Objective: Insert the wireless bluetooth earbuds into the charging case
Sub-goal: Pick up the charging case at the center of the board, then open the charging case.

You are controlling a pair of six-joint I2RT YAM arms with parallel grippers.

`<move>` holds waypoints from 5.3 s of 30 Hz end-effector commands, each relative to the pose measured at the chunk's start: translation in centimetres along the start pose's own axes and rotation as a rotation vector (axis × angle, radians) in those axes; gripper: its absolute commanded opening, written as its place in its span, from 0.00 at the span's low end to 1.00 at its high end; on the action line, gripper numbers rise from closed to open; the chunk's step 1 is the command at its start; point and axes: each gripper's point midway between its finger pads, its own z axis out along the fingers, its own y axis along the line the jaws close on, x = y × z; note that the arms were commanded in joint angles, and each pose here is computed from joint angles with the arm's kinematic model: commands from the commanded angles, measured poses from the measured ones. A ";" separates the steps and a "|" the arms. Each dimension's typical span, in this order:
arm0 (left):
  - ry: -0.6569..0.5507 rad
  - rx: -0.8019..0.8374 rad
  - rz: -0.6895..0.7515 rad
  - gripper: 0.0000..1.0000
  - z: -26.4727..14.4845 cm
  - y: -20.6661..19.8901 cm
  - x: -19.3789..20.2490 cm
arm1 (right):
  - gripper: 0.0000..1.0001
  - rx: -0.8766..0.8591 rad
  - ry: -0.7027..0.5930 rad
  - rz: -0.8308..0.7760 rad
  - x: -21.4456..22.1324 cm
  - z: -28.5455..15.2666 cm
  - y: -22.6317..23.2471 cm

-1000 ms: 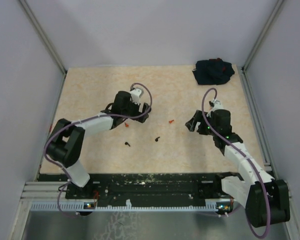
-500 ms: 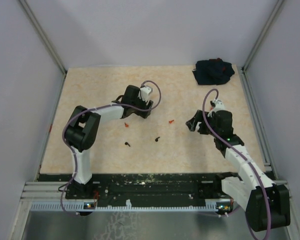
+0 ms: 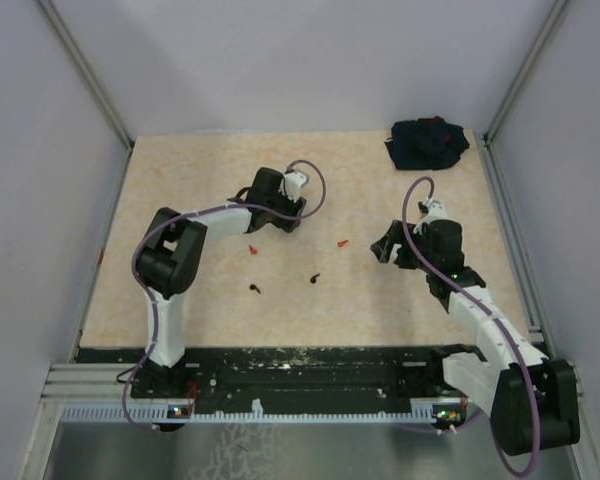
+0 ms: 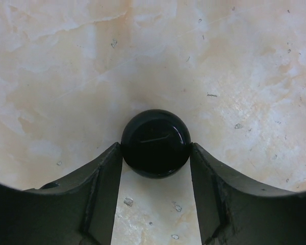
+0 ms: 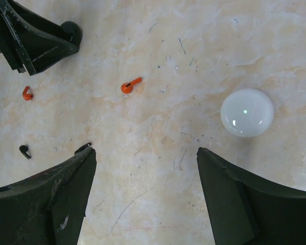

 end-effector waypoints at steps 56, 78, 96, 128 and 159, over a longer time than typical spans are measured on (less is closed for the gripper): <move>-0.660 0.224 0.475 0.14 -20.4 -14.8 -5.7 | 0.69 -0.611 0.190 -0.016 -2.5 0.7 20.9; -0.672 0.228 0.436 0.44 -21.4 -15.1 -5.5 | 0.00 -0.707 0.175 -0.129 -2.1 -0.9 22.9; -0.743 0.521 0.261 0.70 -25.1 -16.6 -4.8 | 0.00 -0.793 0.089 -0.440 -4.0 -4.4 22.3; -0.783 0.956 0.085 0.49 -30.2 -19.1 -6.1 | 0.00 -1.096 0.086 -0.649 -1.2 -8.6 25.0; -0.693 0.954 0.122 0.44 -29.2 -19.7 -5.3 | 0.00 -1.093 0.141 -0.725 0.3 -9.0 25.7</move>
